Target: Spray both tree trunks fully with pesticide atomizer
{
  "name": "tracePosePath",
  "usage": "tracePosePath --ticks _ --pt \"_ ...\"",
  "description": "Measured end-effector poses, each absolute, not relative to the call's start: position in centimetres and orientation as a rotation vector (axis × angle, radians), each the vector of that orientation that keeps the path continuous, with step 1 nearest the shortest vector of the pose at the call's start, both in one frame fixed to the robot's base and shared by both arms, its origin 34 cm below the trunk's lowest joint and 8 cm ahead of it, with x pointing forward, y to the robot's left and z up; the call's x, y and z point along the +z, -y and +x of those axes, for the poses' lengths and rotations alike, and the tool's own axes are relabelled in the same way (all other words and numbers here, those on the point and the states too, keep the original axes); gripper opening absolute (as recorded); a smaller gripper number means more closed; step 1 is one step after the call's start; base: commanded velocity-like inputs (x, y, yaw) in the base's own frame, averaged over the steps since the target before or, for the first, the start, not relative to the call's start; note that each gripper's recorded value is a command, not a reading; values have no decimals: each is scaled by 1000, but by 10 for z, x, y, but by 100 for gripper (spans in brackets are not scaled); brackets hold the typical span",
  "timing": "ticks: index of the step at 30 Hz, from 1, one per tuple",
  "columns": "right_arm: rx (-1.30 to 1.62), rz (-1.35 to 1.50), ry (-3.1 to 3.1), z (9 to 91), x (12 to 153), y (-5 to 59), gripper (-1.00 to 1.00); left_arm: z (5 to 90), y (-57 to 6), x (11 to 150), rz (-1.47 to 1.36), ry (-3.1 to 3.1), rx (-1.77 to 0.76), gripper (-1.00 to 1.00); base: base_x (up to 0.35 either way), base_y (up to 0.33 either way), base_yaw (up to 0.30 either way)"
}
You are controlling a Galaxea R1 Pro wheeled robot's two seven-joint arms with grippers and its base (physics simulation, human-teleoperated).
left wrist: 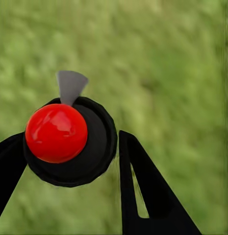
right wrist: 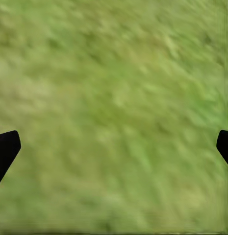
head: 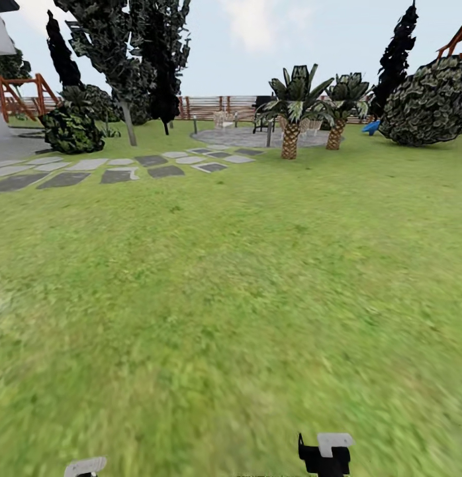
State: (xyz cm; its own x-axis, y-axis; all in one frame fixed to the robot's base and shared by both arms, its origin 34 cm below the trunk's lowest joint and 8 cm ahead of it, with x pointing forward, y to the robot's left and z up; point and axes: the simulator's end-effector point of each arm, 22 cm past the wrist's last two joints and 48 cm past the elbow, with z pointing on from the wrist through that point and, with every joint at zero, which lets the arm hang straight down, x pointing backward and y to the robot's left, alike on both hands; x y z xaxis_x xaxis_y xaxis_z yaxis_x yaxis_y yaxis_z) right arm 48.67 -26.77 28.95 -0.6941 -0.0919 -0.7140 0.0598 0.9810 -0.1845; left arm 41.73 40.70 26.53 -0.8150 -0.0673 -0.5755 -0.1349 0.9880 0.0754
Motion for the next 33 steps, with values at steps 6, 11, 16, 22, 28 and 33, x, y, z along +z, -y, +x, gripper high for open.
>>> tracePosePath --ticks 6,11,16,22,28,33 --pt "-247 -23 -2331 485 287 268 100 415 -407 263 -141 -2531 151 -100 0 0 -254" --pt "-247 -24 -2336 483 285 268 100 414 -407 262 -141 -2536 151 -100 0 0 -252" --pt "-246 -25 -2342 481 283 267 100 411 -407 260 -141 -2543 152 -100 0 0 -212" --pt "-246 -27 -2349 479 280 267 100 409 -407 258 -141 -2551 153 -100 0 0 -193" --pt "-246 -28 -2357 476 277 267 100 406 -407 255 -141 -2559 154 -100 0 0 -191" --pt "-246 -28 -2364 474 275 267 100 404 -407 253 -140 -2565 155 -100 0 0 -191"
